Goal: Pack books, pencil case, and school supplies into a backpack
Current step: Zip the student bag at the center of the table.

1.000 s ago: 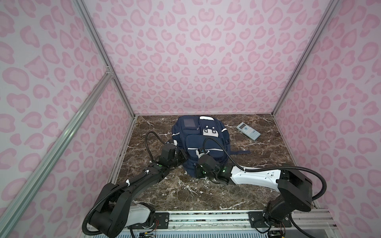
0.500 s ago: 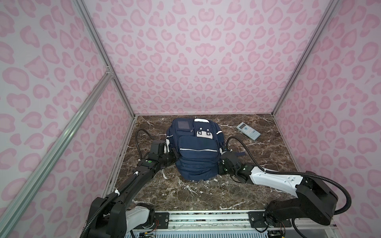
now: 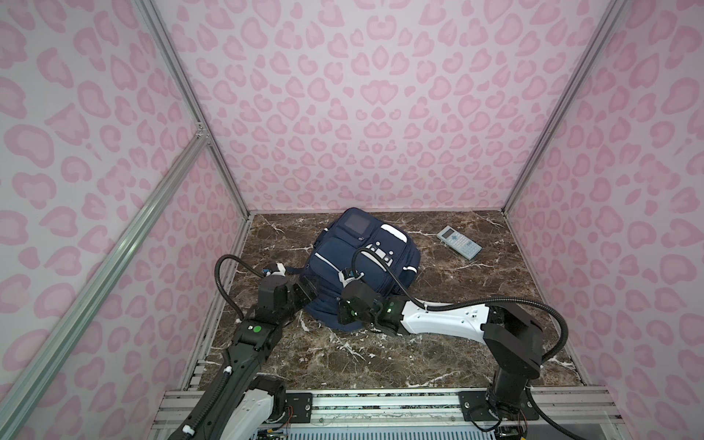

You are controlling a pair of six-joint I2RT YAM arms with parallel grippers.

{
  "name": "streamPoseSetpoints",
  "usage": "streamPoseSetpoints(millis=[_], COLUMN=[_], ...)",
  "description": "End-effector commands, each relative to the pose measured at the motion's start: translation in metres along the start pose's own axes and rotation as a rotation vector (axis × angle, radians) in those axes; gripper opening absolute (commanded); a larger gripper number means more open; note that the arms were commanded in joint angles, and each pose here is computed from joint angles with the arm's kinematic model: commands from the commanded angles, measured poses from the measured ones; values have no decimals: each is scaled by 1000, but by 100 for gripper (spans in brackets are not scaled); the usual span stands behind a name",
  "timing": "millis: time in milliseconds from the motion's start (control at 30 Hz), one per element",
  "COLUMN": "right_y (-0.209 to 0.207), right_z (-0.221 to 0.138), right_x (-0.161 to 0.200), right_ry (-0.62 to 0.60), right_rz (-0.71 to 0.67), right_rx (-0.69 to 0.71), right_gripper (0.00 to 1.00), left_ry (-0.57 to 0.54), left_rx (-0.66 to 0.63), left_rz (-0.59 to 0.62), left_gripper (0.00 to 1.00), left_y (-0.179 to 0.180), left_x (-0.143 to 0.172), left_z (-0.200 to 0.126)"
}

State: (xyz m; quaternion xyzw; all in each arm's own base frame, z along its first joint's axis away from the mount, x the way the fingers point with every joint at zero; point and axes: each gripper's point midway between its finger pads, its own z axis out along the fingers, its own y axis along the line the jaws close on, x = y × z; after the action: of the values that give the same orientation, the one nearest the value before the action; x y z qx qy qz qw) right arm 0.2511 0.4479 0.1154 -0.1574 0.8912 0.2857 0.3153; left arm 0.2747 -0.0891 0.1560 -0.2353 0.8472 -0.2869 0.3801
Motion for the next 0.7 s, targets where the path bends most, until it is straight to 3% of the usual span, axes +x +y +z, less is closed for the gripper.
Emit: streamPoseSetpoints(millis=[0,133,267,300,400,667], right_y=[16,28,33,34,30,-86], right_z=[5,0,-2,-2,-3,-43], right_x=[0,10,13,13,15,59], right_ry=[-13,-3,-9,-5,5,97], right_rz=[22,-23,-70,-73,-84,-118], right_rx=[-73,-95,-87,-89,-73,288], right_gripper=[0,0,0,0,0,0], left_ry=[35,-5,80,100,118,109], left_rx=[111,209,223,213,195,82], left_rz=[-111,-75,-73,-80,-72,-16], left_gripper=[79,77,67,57,5,3], left_y=[-9,-34,-44,-41,-40,-26], left_x=[17,8,25,30,31,9], left_z=[5,20,43,49,56,28])
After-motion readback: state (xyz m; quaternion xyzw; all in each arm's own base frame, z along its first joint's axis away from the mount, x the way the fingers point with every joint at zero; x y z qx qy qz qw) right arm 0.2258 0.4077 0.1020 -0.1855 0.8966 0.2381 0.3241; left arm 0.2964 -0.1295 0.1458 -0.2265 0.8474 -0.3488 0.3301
